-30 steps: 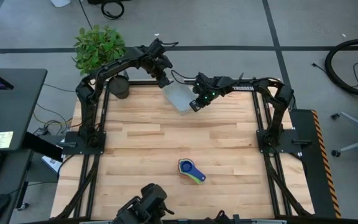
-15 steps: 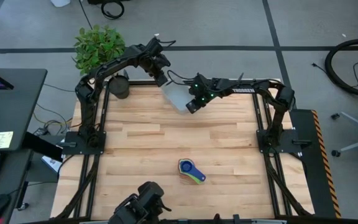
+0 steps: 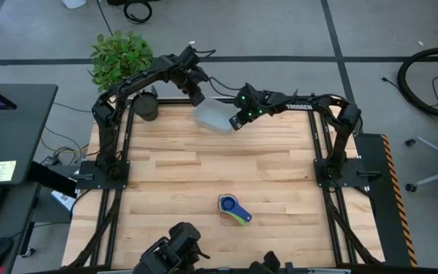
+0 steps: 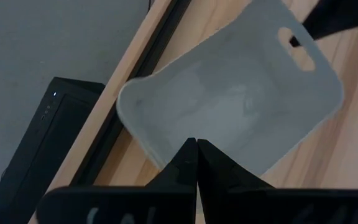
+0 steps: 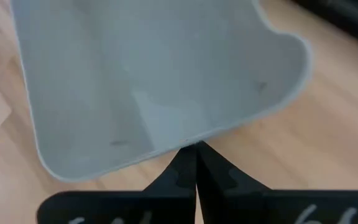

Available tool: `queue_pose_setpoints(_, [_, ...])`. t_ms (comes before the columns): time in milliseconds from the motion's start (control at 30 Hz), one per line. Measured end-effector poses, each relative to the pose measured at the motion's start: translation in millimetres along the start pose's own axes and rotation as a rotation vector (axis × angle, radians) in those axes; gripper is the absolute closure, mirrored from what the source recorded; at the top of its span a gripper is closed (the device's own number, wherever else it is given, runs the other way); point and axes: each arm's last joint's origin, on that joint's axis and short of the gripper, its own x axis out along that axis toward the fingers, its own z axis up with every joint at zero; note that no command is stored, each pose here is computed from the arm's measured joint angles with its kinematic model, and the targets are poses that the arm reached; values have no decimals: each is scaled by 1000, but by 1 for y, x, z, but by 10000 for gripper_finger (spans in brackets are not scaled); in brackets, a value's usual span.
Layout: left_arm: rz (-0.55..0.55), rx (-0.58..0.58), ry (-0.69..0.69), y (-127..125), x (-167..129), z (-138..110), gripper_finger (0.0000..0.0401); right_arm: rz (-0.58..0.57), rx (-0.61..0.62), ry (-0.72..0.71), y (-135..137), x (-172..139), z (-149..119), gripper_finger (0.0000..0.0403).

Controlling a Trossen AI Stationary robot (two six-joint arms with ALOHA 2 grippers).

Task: Nest measuring cups in basket
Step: Adjust the gray bin on the table

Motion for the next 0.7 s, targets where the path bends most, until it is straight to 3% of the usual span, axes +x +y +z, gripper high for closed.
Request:
queue_pose_setpoints(267, [-1,-3,4,0,0,0,397,-14,18,-64,-20,-4,12,400])
queue_pose_setpoints(367, [-11,-23,43,-1,-1,-4,397,40,26,-32,-22,-7,11,400])
queue_pose_setpoints(567, [108,-66,298,-2,-9,-27,397,234,-45,-12,9,-28,7,401])
queue_pose_setpoints(700, [81,-81,356,2,-11,-33,397,326,-62,21,32,-32,0,401])
